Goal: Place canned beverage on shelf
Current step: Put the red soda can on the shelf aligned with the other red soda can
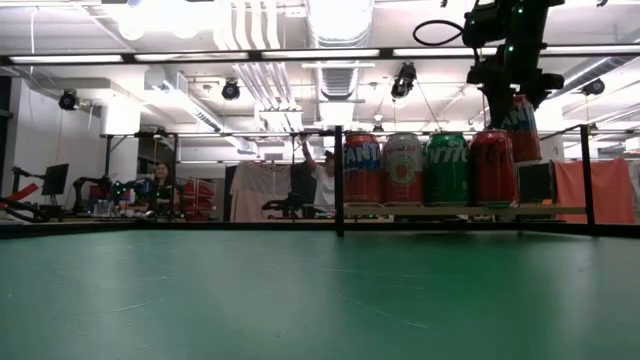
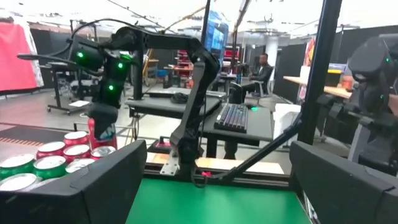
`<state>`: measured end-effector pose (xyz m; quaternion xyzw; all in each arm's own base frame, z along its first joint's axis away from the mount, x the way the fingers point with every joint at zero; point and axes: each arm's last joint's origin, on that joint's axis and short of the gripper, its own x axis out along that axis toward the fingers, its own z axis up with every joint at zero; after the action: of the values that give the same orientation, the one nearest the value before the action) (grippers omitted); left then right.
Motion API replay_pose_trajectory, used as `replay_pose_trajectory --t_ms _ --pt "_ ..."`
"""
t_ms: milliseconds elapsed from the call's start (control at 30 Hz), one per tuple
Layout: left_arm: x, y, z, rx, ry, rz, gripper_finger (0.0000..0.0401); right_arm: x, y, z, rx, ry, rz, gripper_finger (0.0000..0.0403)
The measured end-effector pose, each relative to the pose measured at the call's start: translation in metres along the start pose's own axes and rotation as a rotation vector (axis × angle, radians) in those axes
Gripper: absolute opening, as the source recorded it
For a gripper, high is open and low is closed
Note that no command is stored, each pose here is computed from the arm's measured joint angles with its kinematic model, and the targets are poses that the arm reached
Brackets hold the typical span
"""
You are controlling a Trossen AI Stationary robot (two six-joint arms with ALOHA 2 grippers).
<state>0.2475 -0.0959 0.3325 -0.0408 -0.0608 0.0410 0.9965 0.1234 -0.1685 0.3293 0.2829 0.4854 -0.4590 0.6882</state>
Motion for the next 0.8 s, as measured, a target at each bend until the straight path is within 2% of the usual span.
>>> replay_pose_trajectory --t_ms 133,433,667,800 --pt "0.004 -0.002 0.001 -0.024 0.0 0.0 0.038 0.001 0.0 0.0 -0.005 0.002 0.0 0.0287" --pt "0.017 -0.01 0.026 0.009 -0.055 0.0 0.038 0.019 0.001 -0.009 0.066 0.059 -0.011 0.0287" --pt "0.017 -0.011 0.04 0.14 -0.053 -0.03 0.038 0.025 0.002 -0.01 0.087 0.053 -0.004 0.0287" --pt "0.015 -0.011 0.036 0.183 -0.033 -0.044 0.038 0.026 0.002 -0.011 0.093 0.06 -0.006 0.0287"
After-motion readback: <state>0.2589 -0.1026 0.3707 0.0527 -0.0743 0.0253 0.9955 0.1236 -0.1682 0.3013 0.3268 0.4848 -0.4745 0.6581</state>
